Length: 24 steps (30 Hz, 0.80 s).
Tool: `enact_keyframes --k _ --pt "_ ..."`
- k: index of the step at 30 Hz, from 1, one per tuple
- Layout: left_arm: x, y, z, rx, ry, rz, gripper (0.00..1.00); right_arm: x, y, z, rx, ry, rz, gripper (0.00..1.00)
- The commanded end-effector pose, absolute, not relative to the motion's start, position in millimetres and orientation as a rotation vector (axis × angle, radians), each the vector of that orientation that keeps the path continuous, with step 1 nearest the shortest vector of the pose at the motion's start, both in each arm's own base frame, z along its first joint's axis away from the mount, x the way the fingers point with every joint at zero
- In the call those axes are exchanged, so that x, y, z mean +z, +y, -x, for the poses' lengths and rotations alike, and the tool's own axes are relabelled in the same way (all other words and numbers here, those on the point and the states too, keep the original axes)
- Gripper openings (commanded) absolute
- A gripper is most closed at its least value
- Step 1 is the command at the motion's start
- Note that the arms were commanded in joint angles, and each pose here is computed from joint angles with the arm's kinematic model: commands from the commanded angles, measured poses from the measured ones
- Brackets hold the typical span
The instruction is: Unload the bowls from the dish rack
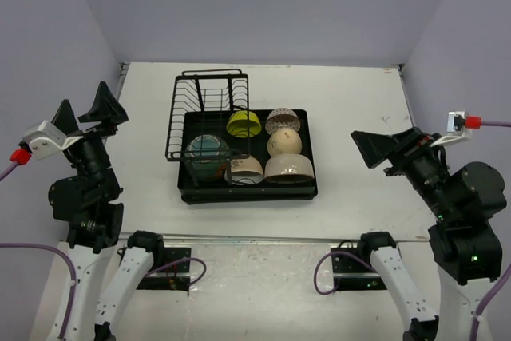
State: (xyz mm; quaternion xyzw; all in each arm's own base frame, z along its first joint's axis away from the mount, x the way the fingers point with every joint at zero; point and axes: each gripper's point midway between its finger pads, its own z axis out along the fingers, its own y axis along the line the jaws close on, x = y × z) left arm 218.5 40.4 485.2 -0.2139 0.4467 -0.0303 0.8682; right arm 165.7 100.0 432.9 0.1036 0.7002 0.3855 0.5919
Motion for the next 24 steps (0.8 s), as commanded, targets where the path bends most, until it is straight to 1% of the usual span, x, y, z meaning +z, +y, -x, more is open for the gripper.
enact_keyframes --k 1,3,5,8,11,12,13,15,17,19,20,22,24 --pt "492 41 -213 -0.056 0.952 0.439 1.00 422 84 -159 0.779 1.661 -0.271 0.99" --pt "488 41 -215 -0.063 0.966 0.453 1.00 418 88 -149 0.801 1.640 -0.237 0.99" --pt "484 47 -216 -0.058 0.975 0.499 1.00 411 91 -146 0.844 1.650 -0.271 0.99" --pt "463 59 -222 -0.072 1.030 0.669 1.00 394 98 -144 0.932 1.714 -0.354 0.99" --pt "442 73 -222 -0.026 1.089 0.810 1.00 364 100 -149 1.034 1.764 -0.584 0.99" --pt "440 76 -222 -0.009 1.093 0.830 1.00 370 98 -144 1.076 1.692 -0.602 0.99" --pt "440 77 -220 -0.007 1.096 0.837 1.00 350 100 -151 1.147 1.699 -0.749 0.99" --pt "435 78 -219 0.010 1.118 0.845 1.00 345 98 -154 1.251 1.613 -0.895 0.99" --pt "429 81 -216 0.027 1.146 0.875 1.00 321 93 -156 1.270 1.582 -0.990 0.99" --pt "428 83 -215 0.009 1.146 0.946 1.00 301 91 -161 1.278 1.577 -1.067 0.99" --pt "414 82 -220 0.025 1.201 0.970 1.00 300 93 -164 1.300 1.567 -1.062 0.98" --pt "411 80 -221 0.016 1.231 0.990 1.00 288 96 -168 1.319 1.584 -1.069 0.98" --pt "401 74 -226 -0.002 1.277 0.989 1.00 286 97 -169 1.350 1.565 -1.090 0.95"
